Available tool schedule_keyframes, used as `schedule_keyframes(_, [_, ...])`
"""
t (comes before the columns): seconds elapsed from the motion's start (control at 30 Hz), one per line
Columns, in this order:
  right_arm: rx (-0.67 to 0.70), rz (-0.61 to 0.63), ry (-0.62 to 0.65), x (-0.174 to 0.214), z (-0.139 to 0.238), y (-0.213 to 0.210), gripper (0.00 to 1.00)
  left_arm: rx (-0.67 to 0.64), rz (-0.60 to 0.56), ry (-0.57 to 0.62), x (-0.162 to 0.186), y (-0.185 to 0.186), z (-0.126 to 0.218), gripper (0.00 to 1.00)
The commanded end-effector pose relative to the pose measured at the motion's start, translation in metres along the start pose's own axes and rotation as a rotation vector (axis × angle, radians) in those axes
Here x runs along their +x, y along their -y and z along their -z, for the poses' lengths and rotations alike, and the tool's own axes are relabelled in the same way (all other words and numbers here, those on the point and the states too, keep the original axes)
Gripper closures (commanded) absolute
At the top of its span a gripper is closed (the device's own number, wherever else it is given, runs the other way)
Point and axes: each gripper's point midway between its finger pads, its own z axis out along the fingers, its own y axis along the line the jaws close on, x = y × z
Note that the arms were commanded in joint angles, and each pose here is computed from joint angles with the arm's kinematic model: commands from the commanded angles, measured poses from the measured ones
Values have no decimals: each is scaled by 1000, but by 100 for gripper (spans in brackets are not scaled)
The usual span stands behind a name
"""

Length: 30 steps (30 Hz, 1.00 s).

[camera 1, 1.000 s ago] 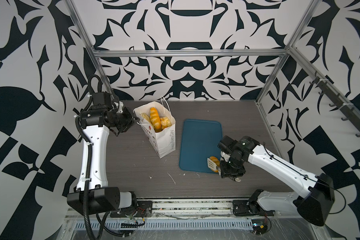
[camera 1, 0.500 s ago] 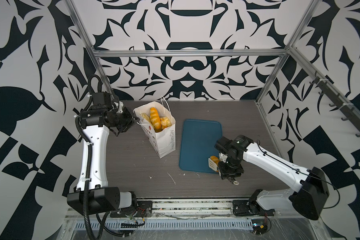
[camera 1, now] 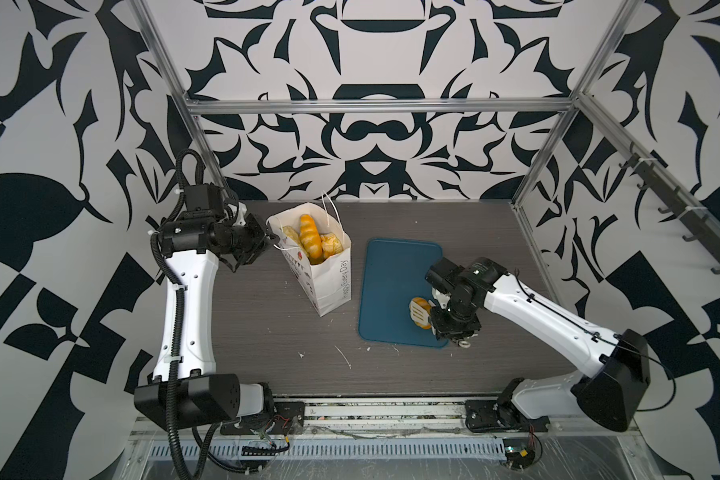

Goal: Place the fake bread into the paper bag
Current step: 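Lift the striped pastry in the tongs and carry it to the bag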

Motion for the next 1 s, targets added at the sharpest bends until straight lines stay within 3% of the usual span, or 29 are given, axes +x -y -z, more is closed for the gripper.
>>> schedule_keyframes(0.0, [-21,29,82,-20,21,-11,64,4,3,-1,-1,5,5,100])
schedule_keyframes(0.97, [-212,97,433,-103,162,-83,67,10,2,11,-10,14,8,100])
